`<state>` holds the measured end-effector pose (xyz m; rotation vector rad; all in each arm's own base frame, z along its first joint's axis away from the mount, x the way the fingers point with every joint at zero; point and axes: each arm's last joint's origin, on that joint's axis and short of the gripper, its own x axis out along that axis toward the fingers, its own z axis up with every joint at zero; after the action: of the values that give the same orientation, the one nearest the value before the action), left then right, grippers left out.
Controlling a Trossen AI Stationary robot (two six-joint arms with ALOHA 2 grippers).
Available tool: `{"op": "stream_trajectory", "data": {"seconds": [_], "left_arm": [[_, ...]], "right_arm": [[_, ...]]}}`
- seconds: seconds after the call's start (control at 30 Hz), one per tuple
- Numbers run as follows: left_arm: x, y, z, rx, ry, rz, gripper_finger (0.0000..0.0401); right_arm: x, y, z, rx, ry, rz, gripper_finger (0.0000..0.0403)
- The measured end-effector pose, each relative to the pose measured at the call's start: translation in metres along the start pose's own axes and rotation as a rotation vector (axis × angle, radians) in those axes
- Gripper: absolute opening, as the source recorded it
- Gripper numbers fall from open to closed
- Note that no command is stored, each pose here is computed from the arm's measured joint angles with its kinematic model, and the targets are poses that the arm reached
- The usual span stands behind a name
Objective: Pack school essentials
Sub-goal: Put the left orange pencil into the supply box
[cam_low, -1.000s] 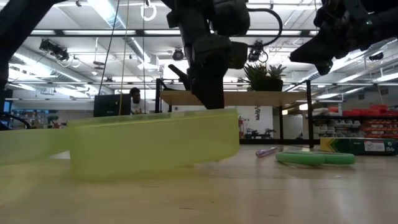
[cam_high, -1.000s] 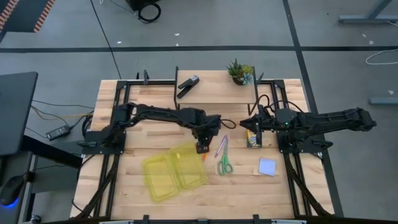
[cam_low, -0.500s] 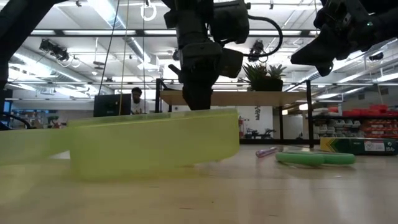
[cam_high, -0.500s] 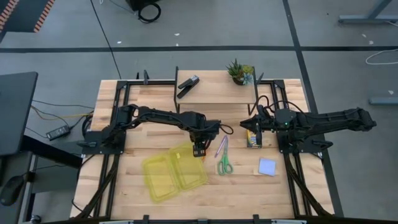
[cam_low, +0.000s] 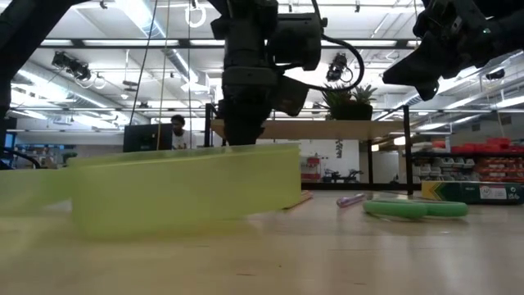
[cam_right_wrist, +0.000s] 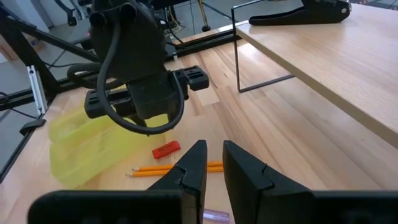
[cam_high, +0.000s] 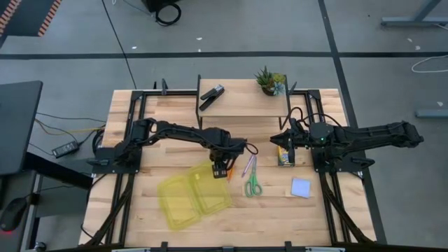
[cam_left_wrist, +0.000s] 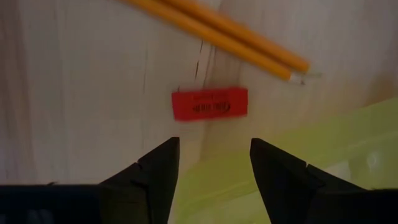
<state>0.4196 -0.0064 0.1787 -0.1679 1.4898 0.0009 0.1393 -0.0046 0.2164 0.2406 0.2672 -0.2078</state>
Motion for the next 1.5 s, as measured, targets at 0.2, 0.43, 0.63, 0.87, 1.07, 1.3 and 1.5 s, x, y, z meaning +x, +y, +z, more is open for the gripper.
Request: {"op": "stream_trajectory", "data": {"seconds": [0.2,0.43,0.63,0.87,1.07,1.3,1.5], "left_arm": [[0.0,-0.002,-0.002,-0.004,0.023,0.001,0.0202],[-0.001,0.004,0.004,-0.039,-0.041,-0.003,0.0199],[-0.002,0.0,0.007,0.285,-0.062,0.15,0.0199],[0.0,-0.021,0.006,0.911,-0.003,0.297,0.0199],[0.0,-0.024,0.011,1.095,-0.029,0.328,0.0192],[0.001,-0.008,0.026,1.064,-0.137,0.382,0.0193],[0.004,-0.004,0.032,1.201,-0.147,0.417,0.0182]], "right_arm": [[0.0,0.0,0.0,0.0,0.0,0.0,0.006],[0.0,0.0,0.0,0.001,-0.004,0.001,0.006],[0.0,0.0,0.001,-0.002,-0.01,0.0,0.006],[0.0,0.0,0.001,-0.004,-0.013,-0.005,0.006],[0.0,0.0,0.001,0.01,-0.013,-0.005,0.006],[0.0,0.0,0.001,0.02,-0.008,-0.007,0.006],[0.0,0.0,0.001,0.02,-0.007,-0.007,0.006]]}}
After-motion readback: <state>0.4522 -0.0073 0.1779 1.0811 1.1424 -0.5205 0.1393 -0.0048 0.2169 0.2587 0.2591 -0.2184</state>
